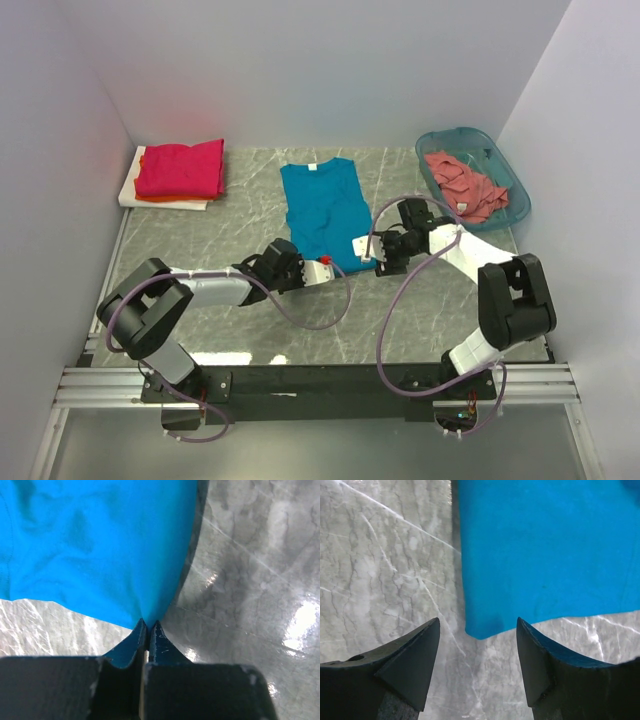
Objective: Fold and stack the t-shirts
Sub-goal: Fold the tshirt
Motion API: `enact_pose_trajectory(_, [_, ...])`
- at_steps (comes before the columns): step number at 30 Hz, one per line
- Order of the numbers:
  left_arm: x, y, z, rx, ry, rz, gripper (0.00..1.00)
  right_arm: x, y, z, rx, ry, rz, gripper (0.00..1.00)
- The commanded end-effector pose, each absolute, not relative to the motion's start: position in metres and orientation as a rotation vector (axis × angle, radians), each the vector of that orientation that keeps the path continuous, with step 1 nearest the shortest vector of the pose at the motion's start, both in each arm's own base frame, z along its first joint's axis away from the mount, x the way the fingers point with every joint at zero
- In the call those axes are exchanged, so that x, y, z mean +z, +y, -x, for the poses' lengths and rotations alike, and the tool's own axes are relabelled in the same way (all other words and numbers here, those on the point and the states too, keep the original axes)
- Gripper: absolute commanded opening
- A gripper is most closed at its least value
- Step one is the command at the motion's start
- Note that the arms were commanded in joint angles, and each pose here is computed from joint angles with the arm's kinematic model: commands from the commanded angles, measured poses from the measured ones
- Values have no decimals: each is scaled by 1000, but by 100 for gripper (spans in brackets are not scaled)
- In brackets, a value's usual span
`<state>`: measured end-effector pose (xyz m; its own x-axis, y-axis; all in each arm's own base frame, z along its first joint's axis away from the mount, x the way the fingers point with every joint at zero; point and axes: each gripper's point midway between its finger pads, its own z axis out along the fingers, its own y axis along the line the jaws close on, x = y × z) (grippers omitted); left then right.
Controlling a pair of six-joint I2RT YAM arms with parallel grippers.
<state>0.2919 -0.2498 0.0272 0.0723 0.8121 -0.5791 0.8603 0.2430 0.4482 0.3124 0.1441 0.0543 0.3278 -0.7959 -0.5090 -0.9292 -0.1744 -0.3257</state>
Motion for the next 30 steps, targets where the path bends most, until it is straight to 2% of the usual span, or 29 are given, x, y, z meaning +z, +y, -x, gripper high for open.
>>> enact_pose_trajectory(1, [38,-253,-290,-95,1686,-1535,1,43,147,-309,282,1491,2077,69])
enact_pose_trajectory(14, [39,-257,-282,-153,1674,-1554,0,20,162,-338,165,1633,2046,62])
enact_pose_trajectory(17, [39,-256,-279,-162,1670,-1559,0,17,165,-337,173,1662,2055,52])
enact_pose_trajectory(19, [40,-257,-278,-169,1662,-1562,0,16,166,-334,179,1670,2065,41])
enact_pose_trajectory(20, [38,-256,-276,-171,1666,-1569,0,15,165,-331,184,1673,2072,27])
enact_pose_trajectory(23, [40,-258,-271,-202,1659,-1588,0,19,161,-320,202,1664,2093,3])
enact_pose_trajectory(27, [47,-263,-249,-294,1666,-1650,0,31,151,-279,290,1671,2119,0])
enact_pose_trajectory(30, [48,-268,-210,-431,1710,-1733,1,45,143,-234,407,1677,2141,0])
